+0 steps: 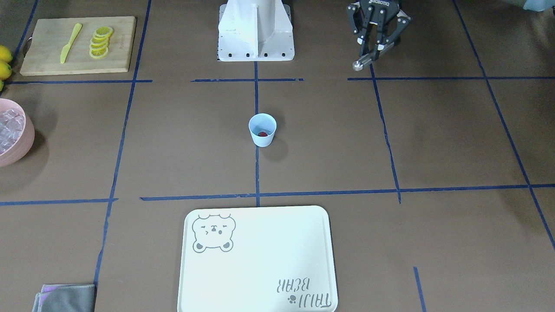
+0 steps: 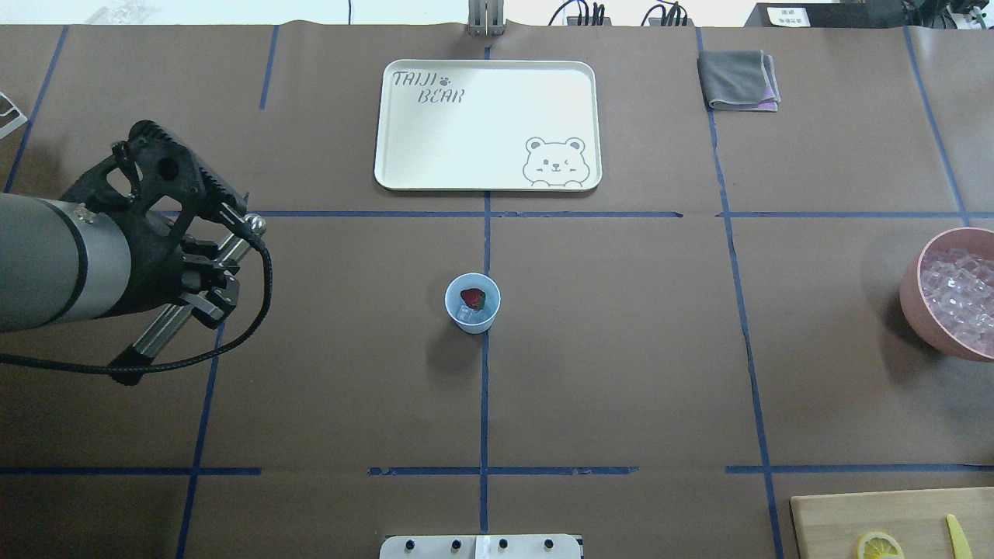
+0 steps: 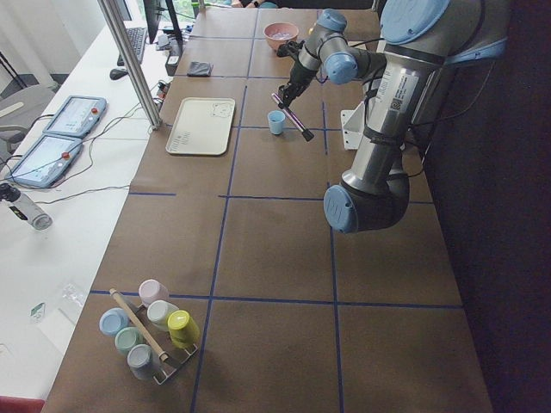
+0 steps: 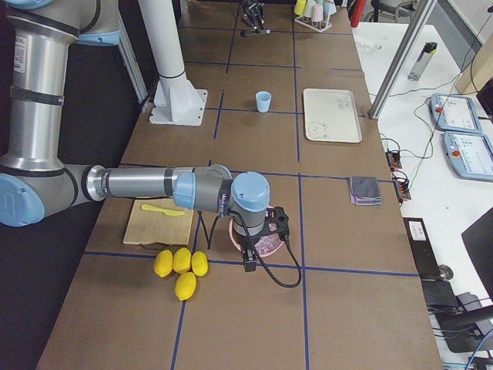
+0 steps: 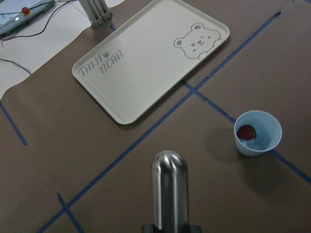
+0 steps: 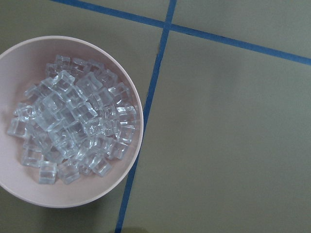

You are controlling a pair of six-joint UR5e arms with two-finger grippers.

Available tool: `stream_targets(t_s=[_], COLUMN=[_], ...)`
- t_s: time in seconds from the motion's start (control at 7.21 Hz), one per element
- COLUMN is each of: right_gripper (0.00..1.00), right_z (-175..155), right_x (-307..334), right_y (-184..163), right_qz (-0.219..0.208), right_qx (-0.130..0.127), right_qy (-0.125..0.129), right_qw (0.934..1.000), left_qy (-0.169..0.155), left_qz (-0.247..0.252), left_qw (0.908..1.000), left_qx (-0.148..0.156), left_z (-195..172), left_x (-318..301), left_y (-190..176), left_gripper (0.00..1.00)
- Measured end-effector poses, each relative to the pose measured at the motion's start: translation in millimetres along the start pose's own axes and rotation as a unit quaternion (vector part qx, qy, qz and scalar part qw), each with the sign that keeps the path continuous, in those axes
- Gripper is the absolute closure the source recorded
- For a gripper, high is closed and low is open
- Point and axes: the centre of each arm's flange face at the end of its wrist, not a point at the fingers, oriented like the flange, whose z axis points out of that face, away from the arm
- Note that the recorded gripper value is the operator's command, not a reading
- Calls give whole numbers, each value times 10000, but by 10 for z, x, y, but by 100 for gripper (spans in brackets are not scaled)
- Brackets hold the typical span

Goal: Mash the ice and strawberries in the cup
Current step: 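Lift the rod out of the cup and withdraw the left gripper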

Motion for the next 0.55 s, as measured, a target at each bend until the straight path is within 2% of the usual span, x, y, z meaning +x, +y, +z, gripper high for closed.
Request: stream_targets(t_s=[0.28, 0.55], right_gripper=[1, 1], right_z=[-4, -5], right_x=[0, -4], right_y=[1, -1], right_qz=[-2, -3], right_qx=[5, 8], right_qy=[1, 3], right_qw=[10000, 10000], left_qy=[-180, -404], left_qz=[-560, -1273], left_qw=[9959, 9841], left_qx=[-685, -1172], left_z=[12, 152], left_x=[-482, -965], left_y=[100, 178], left_gripper=[99, 100])
